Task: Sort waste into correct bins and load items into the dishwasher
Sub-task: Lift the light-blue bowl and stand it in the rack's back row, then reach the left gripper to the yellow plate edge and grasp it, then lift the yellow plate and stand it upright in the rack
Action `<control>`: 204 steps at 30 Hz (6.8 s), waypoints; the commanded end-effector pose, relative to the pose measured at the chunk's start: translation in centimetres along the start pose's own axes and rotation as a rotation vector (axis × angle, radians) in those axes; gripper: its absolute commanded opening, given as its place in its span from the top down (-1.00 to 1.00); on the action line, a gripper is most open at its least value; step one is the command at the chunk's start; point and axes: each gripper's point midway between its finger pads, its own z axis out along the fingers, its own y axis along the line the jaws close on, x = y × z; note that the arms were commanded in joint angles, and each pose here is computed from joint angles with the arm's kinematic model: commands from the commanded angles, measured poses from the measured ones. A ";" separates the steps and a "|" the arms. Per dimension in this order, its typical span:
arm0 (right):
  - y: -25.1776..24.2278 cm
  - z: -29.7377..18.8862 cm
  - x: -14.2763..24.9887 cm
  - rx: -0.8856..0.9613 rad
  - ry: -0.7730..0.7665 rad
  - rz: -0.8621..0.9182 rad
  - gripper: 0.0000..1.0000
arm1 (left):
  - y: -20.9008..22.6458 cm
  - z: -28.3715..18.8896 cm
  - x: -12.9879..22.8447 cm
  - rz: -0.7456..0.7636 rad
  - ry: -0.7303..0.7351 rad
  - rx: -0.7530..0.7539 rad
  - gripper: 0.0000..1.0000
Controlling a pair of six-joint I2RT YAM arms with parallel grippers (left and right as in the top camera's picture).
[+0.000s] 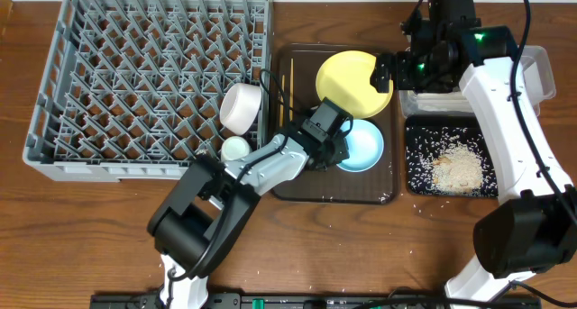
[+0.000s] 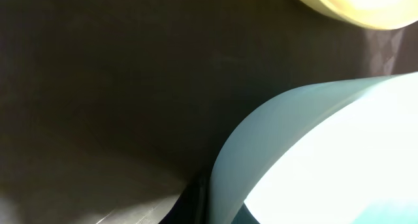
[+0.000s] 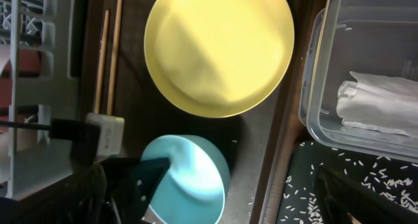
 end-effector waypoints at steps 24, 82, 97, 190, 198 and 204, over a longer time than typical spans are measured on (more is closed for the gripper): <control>0.4 -0.1 0.1 -0.002 -0.002 -0.018 -0.99 | 8.7 -35.6 -27.4 0.399 -1.056 -0.925 0.85; 0.4 -0.1 0.1 -0.002 -0.002 -0.018 -0.98 | 15.2 -19.8 -27.0 0.481 -0.687 -1.490 0.82; 0.4 -0.1 0.1 -0.002 -0.002 -0.018 -0.99 | 9.9 -17.5 -24.9 0.587 -0.726 -1.420 0.41; 0.4 -0.1 0.1 -0.002 -0.002 -0.018 -0.99 | 5.0 3.9 -6.6 -0.022 -0.154 -0.385 0.85; 0.4 -0.1 0.1 -0.002 -0.002 -0.017 -0.98 | 2.9 -1.7 -10.5 -0.051 -0.199 -0.257 0.86; 0.4 -0.1 0.1 -0.002 -0.002 -0.017 -0.98 | 1.7 -5.5 -11.4 -0.105 -0.151 -0.137 0.85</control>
